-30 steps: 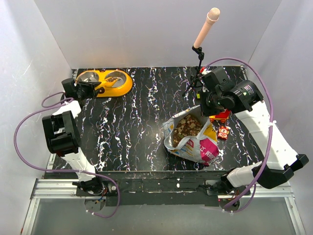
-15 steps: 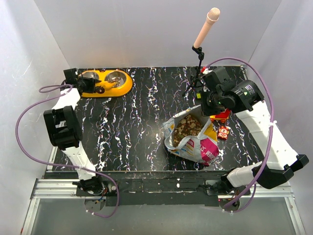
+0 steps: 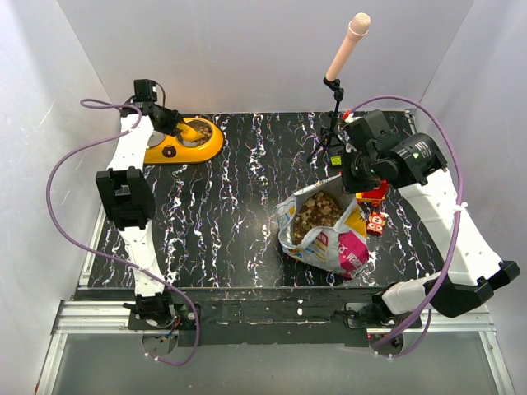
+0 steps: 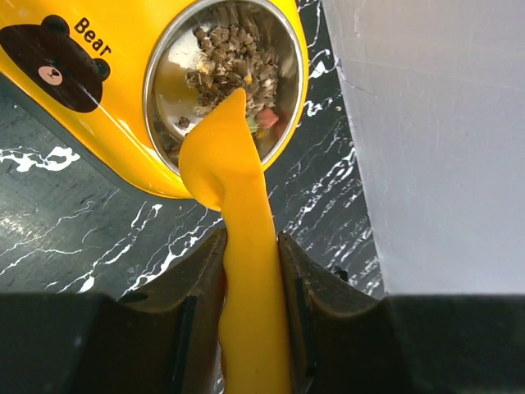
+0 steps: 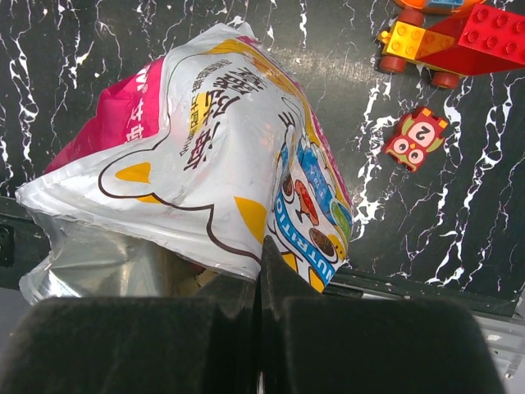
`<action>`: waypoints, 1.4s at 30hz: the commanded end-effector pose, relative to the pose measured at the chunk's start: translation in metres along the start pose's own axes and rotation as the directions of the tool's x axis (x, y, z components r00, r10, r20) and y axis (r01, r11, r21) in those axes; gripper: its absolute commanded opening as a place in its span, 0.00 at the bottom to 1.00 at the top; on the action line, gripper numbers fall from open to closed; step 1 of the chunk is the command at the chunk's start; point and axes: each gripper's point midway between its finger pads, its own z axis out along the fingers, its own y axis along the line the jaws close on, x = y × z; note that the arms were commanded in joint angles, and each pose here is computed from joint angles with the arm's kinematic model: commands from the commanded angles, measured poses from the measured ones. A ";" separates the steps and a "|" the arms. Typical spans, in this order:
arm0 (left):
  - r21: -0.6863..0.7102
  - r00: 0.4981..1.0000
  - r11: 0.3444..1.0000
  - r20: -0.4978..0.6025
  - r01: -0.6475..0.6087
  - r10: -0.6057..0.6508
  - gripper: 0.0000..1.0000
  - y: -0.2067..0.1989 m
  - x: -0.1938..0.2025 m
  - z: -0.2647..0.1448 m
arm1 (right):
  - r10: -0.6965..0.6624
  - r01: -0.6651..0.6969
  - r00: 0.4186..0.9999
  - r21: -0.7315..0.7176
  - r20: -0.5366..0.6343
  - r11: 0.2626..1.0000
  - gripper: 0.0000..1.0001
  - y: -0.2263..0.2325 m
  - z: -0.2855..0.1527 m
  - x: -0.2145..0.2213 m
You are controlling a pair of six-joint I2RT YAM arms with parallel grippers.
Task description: Serve the pet food
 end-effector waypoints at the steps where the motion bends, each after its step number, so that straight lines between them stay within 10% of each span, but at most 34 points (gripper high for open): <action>1: -0.166 0.997 0.984 0.046 -0.061 0.070 0.00 0.016 0.000 -0.010 | 0.081 -0.044 0.926 -0.109 0.370 0.993 0.01 0.006 -0.053 -0.068; 42: -0.083 0.972 0.980 0.135 -0.182 0.192 0.00 -0.041 0.003 -0.068 | 0.083 -0.036 0.937 -0.144 0.339 0.989 0.01 0.015 -0.046 -0.067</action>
